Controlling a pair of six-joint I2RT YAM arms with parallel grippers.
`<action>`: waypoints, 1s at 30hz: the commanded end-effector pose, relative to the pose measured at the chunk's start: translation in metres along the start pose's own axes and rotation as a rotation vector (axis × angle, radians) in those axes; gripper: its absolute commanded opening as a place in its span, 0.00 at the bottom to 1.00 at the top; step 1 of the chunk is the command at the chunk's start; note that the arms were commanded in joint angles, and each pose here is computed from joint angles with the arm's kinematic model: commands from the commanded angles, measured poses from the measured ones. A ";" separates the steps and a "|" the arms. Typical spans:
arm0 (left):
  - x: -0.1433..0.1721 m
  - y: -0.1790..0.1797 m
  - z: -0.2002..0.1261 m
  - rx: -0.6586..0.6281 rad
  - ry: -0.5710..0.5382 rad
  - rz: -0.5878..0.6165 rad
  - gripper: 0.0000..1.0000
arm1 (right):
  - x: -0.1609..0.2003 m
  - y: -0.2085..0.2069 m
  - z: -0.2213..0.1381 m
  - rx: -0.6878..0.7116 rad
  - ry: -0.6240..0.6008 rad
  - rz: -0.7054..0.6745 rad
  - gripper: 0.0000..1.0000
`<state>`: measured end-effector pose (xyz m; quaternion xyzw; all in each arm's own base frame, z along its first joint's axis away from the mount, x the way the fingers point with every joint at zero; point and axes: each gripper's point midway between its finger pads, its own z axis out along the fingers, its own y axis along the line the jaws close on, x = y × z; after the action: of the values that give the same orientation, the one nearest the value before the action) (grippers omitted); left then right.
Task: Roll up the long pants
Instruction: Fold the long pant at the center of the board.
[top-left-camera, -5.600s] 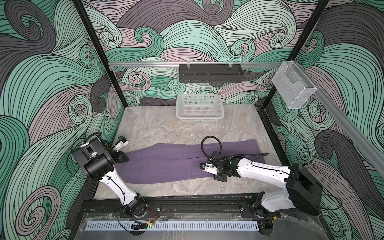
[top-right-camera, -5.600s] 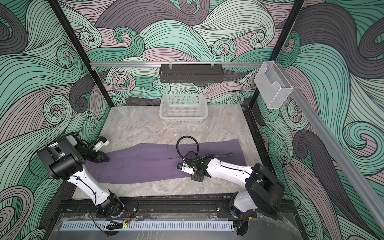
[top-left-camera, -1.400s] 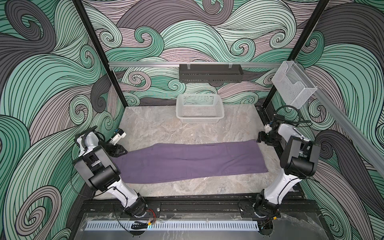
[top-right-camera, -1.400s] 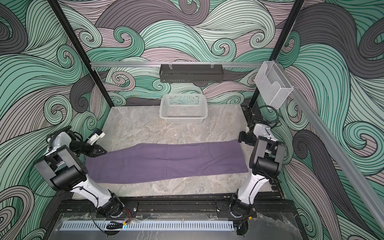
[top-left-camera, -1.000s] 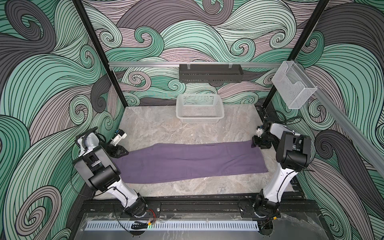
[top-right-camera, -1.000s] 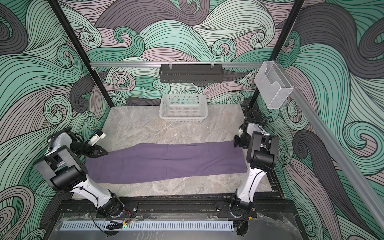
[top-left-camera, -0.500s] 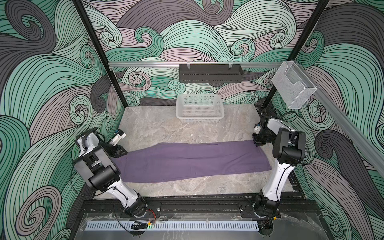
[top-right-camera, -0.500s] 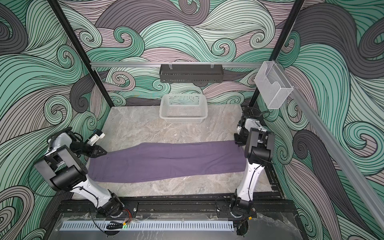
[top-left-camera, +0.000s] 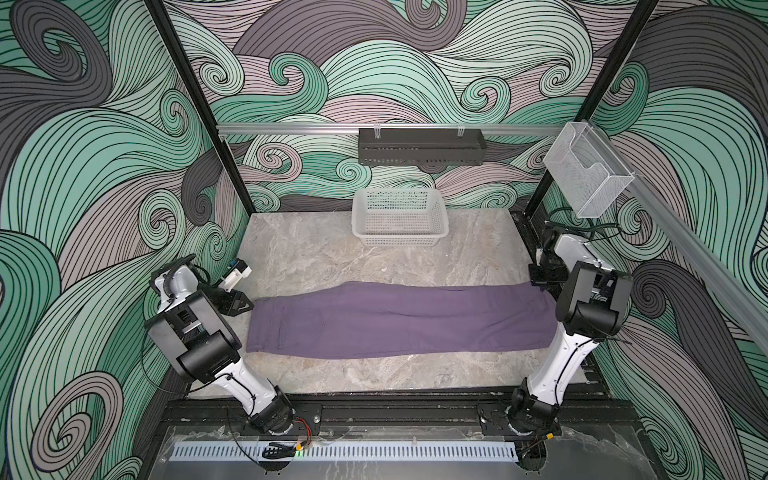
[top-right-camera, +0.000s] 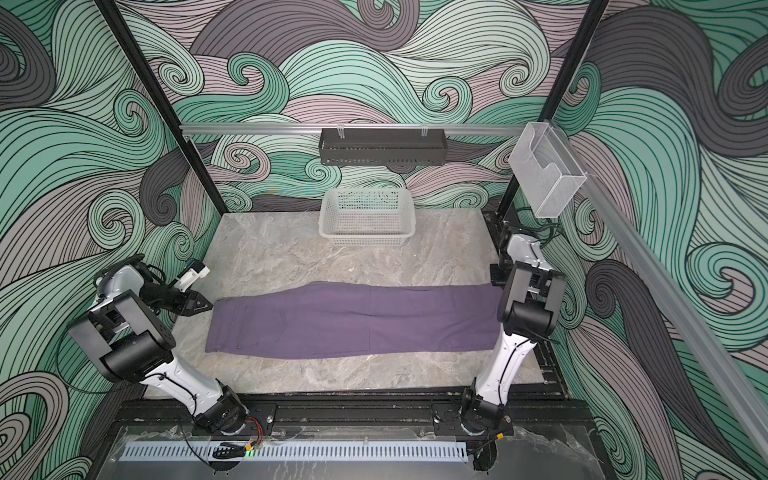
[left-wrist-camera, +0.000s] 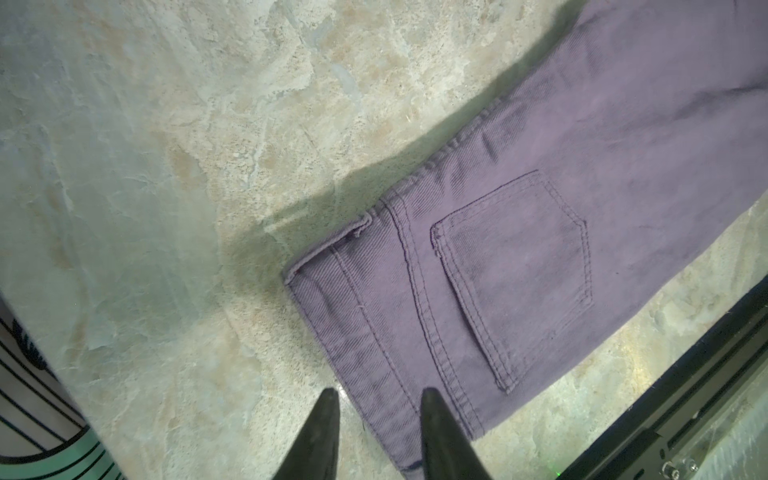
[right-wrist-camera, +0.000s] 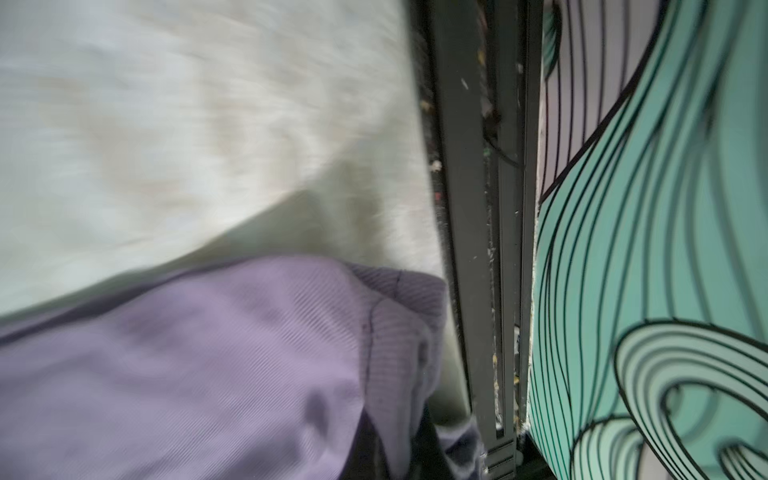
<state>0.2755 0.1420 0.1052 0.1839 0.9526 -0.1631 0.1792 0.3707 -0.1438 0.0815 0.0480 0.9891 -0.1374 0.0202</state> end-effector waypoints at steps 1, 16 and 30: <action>-0.007 -0.011 -0.003 0.047 -0.034 -0.004 0.34 | 0.006 0.066 -0.068 -0.058 -0.070 -0.115 0.00; 0.019 0.013 0.041 0.043 0.062 -0.025 0.33 | 0.090 0.348 -0.236 -0.642 -0.255 -0.479 0.00; 0.026 0.014 0.057 0.050 0.088 -0.043 0.32 | 0.063 0.088 -0.310 -0.157 -0.565 -0.155 0.00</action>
<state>0.2725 0.1425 0.0416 0.1793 0.9588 -0.1767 0.1318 0.3337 0.0761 0.3341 -0.0705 0.9534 0.0257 0.2921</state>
